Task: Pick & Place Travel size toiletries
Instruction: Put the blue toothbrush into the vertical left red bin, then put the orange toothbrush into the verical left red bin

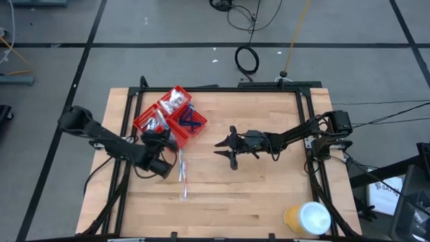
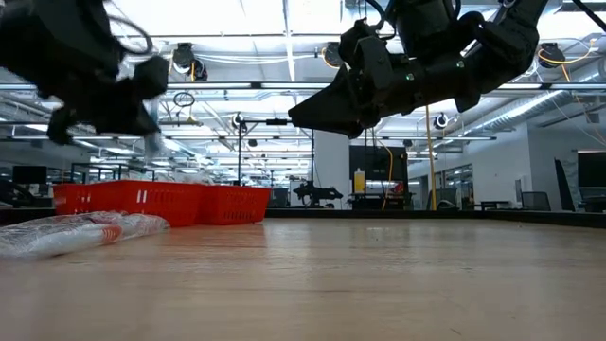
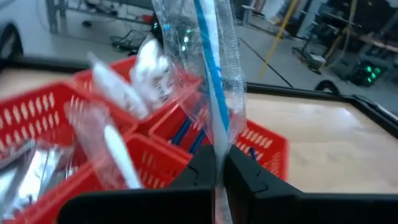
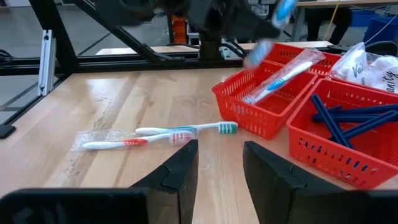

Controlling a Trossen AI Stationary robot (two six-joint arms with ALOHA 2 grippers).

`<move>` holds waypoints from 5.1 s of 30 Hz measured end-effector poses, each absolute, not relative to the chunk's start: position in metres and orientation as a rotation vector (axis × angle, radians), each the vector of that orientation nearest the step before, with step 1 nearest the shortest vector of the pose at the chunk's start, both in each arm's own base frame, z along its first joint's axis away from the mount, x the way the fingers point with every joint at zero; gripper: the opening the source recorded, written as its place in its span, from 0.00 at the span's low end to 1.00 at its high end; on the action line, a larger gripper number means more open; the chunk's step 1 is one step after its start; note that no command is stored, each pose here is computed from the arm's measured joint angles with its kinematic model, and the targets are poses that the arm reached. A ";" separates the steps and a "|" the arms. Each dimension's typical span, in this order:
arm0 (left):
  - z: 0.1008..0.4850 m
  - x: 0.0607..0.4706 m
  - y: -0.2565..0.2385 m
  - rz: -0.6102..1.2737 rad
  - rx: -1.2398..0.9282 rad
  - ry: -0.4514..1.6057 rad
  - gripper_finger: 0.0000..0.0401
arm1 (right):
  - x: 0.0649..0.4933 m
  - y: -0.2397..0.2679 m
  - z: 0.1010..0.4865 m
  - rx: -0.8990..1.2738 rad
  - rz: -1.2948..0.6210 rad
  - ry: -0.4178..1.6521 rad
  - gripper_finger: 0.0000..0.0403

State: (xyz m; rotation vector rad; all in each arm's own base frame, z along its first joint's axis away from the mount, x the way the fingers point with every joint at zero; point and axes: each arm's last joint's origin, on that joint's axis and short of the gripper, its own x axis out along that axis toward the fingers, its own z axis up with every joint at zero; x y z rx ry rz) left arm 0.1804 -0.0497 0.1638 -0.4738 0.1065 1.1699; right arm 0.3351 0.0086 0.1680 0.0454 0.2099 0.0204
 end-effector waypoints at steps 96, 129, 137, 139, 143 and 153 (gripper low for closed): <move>0.189 0.228 -0.031 0.582 -0.725 0.527 0.68 | 0.335 0.009 0.167 0.045 0.019 0.218 0.29; 0.140 0.276 -0.113 0.730 -0.729 1.321 0.68 | 0.335 0.009 0.167 0.037 0.019 0.217 0.29; 0.140 0.276 -0.109 0.723 -0.737 1.346 0.68 | 0.335 0.009 0.167 0.037 0.019 0.218 0.29; 0.144 0.276 -0.106 0.730 -0.761 1.346 0.68 | 0.335 0.009 0.167 0.037 0.019 0.217 0.29; 0.157 0.275 -0.103 0.756 -0.788 1.261 0.68 | 0.335 0.009 0.167 0.037 0.019 0.218 0.29; 0.153 0.280 -0.113 0.721 -0.831 1.204 0.68 | 0.335 0.009 0.167 0.038 0.019 0.217 0.29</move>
